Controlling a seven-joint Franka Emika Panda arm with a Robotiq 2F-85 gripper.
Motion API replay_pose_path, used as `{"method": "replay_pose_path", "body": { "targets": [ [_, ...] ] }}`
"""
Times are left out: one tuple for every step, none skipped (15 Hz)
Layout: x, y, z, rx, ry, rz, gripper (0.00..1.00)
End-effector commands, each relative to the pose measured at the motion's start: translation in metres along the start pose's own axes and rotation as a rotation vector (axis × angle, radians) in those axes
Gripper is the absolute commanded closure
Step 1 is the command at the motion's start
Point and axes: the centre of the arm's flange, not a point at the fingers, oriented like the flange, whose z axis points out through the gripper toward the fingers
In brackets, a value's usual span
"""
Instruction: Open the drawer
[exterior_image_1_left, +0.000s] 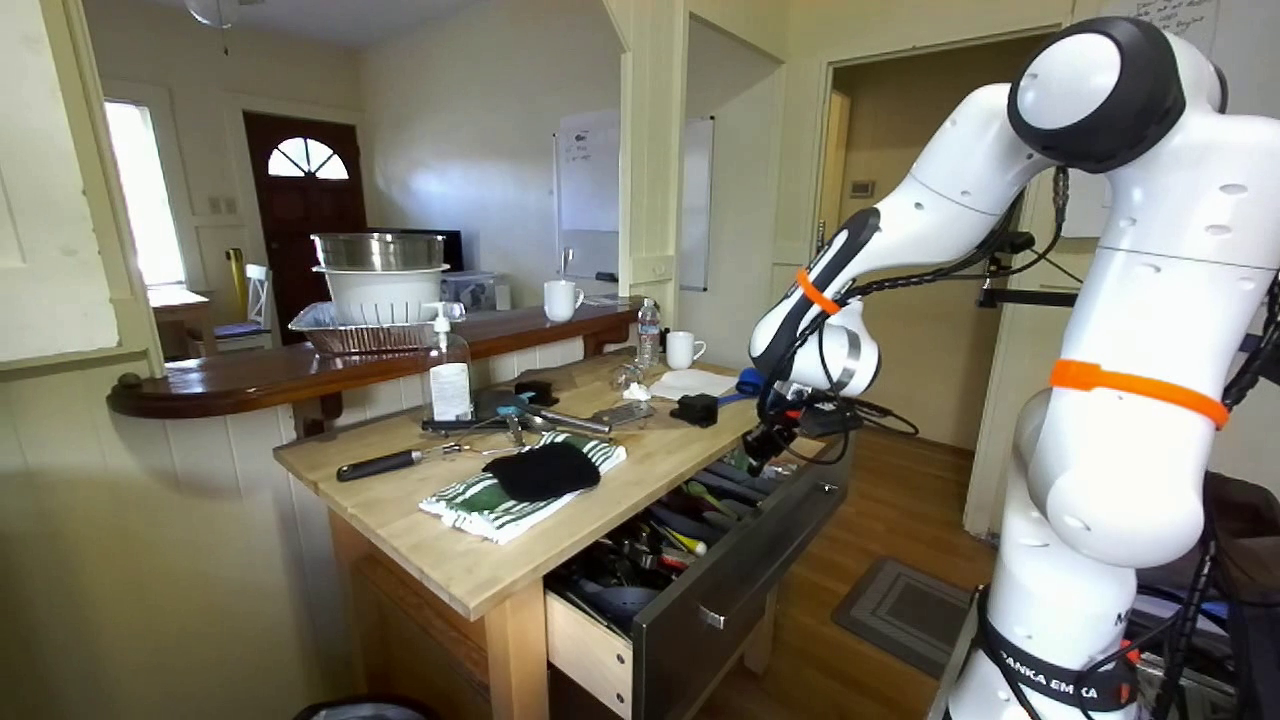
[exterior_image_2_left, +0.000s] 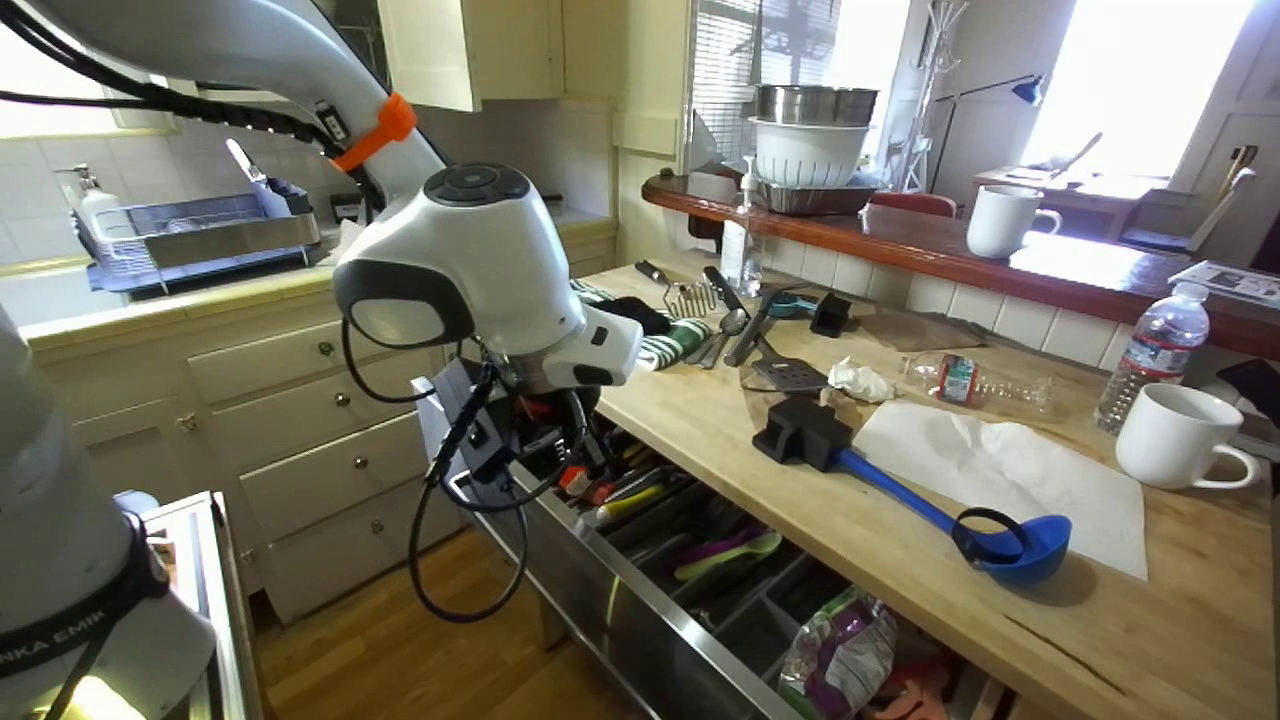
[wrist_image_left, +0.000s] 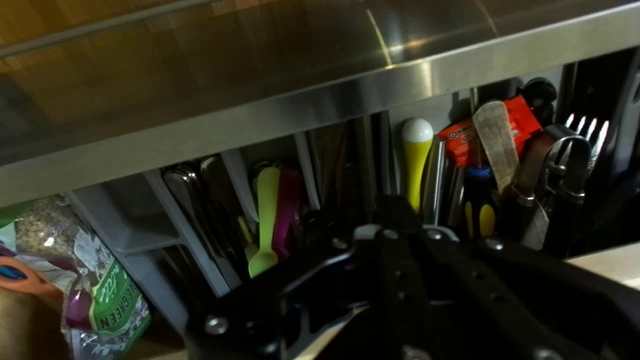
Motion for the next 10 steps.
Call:
{"method": "replay_pose_path", "body": {
  "targets": [
    [0.0, 0.006, 0.033, -0.035, 0.033, -0.051, 1.0],
    [-0.001, 0.006, 0.037, -0.035, 0.041, -0.057, 1.0],
    [-0.001, 0.005, 0.039, -0.033, 0.055, -0.067, 1.0],
    [-0.001, 0.004, 0.041, -0.033, 0.065, -0.072, 1.0],
    [0.0, 0.004, 0.044, -0.029, 0.07, -0.074, 1.0],
    [-0.001, 0.003, 0.047, -0.027, 0.072, -0.084, 1.0],
    [0.0, 0.002, 0.049, -0.023, 0.079, -0.091, 1.0],
    [0.001, 0.003, 0.053, -0.024, 0.085, -0.099, 1.0],
    [0.0, 0.003, 0.058, -0.013, 0.078, -0.092, 1.0],
    [0.0, 0.004, 0.061, -0.011, 0.076, -0.094, 1.0]
  ]
}}
